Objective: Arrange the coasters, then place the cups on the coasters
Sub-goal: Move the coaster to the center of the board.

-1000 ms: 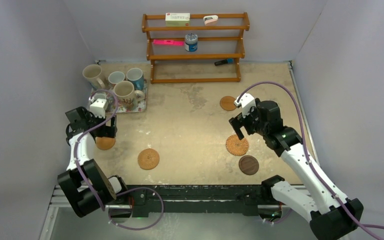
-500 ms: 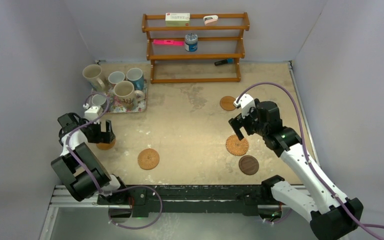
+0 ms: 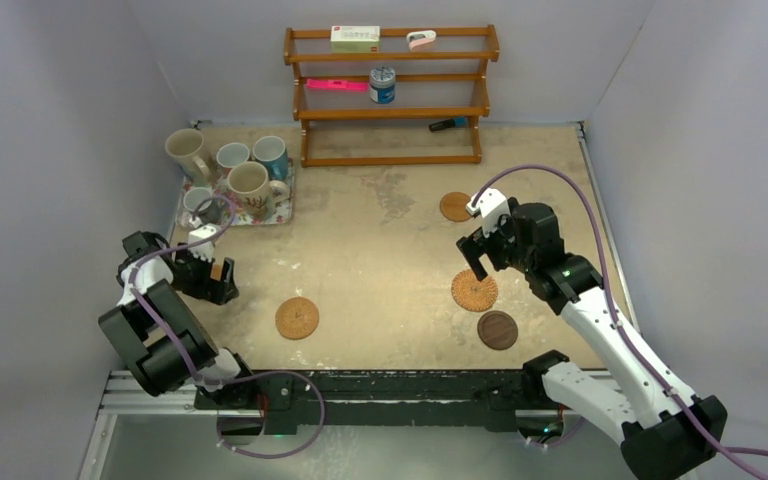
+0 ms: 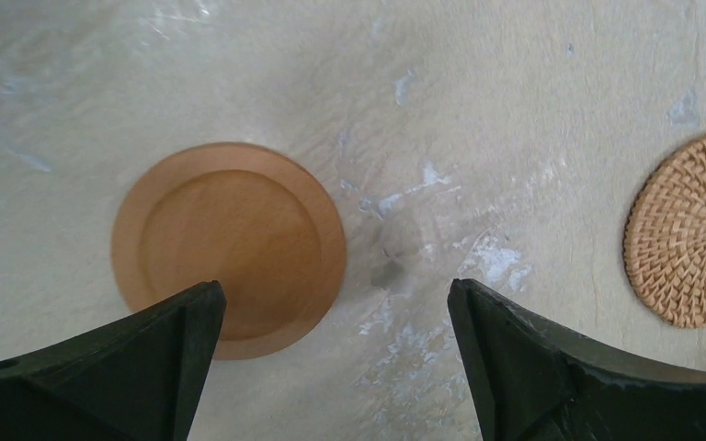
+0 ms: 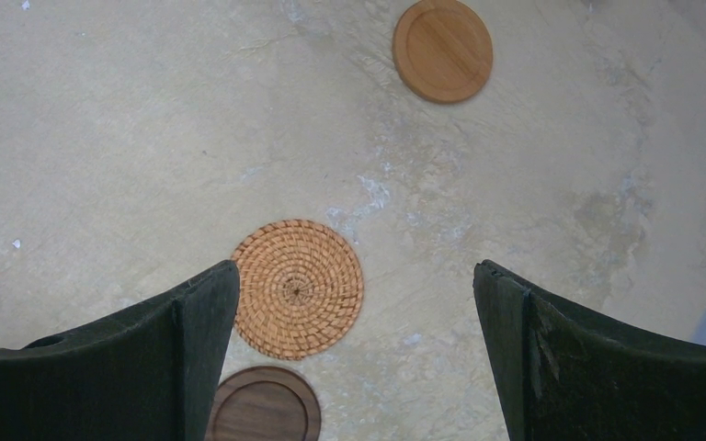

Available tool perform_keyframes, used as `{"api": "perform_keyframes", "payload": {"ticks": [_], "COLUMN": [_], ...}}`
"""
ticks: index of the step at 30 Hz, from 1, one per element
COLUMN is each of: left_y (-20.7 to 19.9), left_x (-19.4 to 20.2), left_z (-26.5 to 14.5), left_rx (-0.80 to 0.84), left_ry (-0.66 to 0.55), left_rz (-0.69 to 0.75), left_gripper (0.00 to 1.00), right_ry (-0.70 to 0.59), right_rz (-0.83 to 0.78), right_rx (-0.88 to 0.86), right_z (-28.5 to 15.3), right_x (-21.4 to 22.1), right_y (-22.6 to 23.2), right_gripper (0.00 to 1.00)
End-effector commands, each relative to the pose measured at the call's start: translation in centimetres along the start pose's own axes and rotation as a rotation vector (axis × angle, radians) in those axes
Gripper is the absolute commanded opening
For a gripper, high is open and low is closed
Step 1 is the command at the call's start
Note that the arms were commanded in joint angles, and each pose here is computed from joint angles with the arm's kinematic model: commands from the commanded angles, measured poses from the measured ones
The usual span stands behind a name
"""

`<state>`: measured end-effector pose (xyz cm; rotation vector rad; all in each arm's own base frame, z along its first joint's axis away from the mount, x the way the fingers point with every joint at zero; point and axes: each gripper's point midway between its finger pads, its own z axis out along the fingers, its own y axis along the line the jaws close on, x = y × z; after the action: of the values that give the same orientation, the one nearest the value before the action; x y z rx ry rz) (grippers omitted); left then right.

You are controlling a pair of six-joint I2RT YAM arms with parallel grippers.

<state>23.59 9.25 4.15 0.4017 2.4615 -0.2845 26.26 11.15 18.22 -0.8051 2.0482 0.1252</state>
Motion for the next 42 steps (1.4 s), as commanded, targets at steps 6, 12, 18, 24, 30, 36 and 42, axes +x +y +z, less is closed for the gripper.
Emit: {"api": "perform_keyframes", "payload": {"ticks": [6,12,18,24,30,36,42], "left_y": [-2.6,-5.3,-6.8,-9.4,-12.3,-15.2,-18.3], "left_x": [0.3,0.2,-0.9,-2.8,-4.0,-4.7,-5.9], "left_z": [1.0,2.9,4.1,5.2,6.6,8.2,9.6], "left_rx": [0.114,0.125,0.173,0.214,0.236,0.278,0.306], "left_ry": [0.077,0.153,0.192,0.199,0.234,0.271,0.276], "left_rz": [0.154,0.257,0.296,0.363,0.449,0.514,0.583], "left_gripper": [1.00,1.00,1.00,1.00,1.00,1.00,1.00], "right_ry": [-0.026,-0.028,-0.028,-0.031,-0.031,-0.032,-0.021], "right_rz": [-0.018,-0.021,-0.023,-0.028,-0.029,-0.031,-0.030], "right_rx": [0.032,0.033,0.035,0.035,0.034,0.032,0.045], "right_z": [-0.2,-0.3,-0.3,-0.3,-0.3,-0.2,-0.1], "right_x": [-0.4,-0.4,-0.3,-0.3,-0.2,-0.3,0.0], "right_y": [-0.5,-0.5,-0.5,-0.4,-0.4,-0.3,-0.5], "right_gripper": [0.99,0.99,0.99,0.99,0.99,0.99,0.99]}}
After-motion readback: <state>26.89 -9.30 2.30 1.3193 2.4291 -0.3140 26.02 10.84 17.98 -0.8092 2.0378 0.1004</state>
